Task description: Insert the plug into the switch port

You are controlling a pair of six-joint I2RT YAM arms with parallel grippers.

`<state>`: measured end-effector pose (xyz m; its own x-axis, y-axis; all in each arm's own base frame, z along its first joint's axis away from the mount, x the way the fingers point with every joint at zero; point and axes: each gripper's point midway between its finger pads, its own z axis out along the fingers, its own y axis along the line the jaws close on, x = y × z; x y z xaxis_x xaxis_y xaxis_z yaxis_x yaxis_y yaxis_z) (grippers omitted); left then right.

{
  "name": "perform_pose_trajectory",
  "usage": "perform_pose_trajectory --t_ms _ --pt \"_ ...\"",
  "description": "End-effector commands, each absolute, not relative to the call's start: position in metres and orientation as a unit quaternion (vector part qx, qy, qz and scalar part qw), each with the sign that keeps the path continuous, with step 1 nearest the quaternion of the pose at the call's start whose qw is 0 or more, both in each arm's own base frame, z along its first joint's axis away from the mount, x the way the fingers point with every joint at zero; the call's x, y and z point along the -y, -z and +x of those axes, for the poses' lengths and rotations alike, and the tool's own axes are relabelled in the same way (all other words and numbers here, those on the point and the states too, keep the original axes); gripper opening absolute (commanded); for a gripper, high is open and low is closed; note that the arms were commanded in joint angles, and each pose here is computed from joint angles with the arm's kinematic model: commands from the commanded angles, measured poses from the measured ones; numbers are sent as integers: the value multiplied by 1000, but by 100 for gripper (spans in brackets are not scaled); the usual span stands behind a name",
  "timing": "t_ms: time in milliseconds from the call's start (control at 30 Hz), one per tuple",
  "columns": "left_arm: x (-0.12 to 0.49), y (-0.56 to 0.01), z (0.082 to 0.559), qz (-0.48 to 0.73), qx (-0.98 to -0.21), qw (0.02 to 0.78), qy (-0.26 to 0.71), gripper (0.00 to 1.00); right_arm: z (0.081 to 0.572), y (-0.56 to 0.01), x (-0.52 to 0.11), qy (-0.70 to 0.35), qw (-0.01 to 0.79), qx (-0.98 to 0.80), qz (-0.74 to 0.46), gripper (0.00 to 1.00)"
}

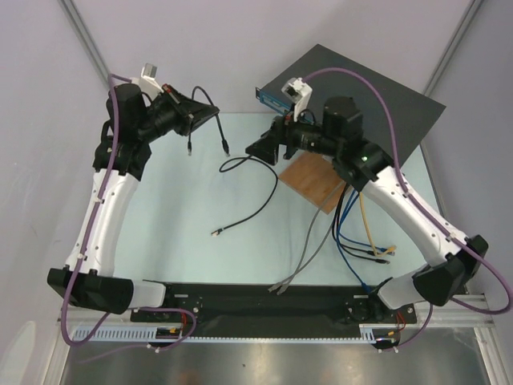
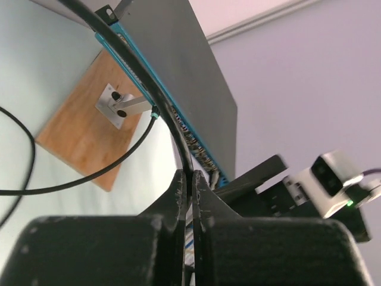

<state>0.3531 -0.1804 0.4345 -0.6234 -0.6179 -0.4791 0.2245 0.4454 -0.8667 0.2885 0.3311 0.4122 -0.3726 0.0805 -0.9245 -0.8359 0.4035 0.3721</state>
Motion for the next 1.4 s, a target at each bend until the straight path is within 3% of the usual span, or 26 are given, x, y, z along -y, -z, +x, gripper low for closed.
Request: perform_pose_trajectory --t_ms 0,267,467,567,667,767,1067,1133,1167,1200,1267,1367 --pt "179 -463 350 -178 -718 402 540 0 306 -441 -345 -454 546 -648 -275 81" --pt "181 -448 354 -212 -722 366 548 0 300 -427 -389 -484 516 -640 -299 79" --pt "183 -433 359 -233 -725 342 550 0 306 -411 -401 -488 498 -648 -307 68" --pt "185 -429 360 -237 -726 332 554 0 306 -403 -403 -486 490 -653 -313 52" --pt "187 -431 360 -235 -723 328 561 1 307 -397 -404 -480 488 -656 -318 30" --pt "188 -437 358 -229 -718 327 570 2 304 -399 -404 -478 490 -647 -338 1" --pt "189 -431 349 -220 -717 326 575 5 304 -398 -393 -480 481 -647 -347 0" --pt "187 -425 348 -214 -718 329 574 25 300 -400 -392 -485 478 -640 -355 0" --pt "186 -427 348 -194 -713 349 576 41 296 -402 -391 -492 473 -633 -366 0" --pt "185 -433 342 -173 -706 363 583 72 294 -403 -390 -493 471 -630 -372 0" --pt "178 -419 341 -143 -704 389 576 75 288 -408 -382 -500 460 -624 -386 0" --pt "166 -446 320 -22 -656 511 556 77 283 -411 -362 -522 429 -623 -394 0"
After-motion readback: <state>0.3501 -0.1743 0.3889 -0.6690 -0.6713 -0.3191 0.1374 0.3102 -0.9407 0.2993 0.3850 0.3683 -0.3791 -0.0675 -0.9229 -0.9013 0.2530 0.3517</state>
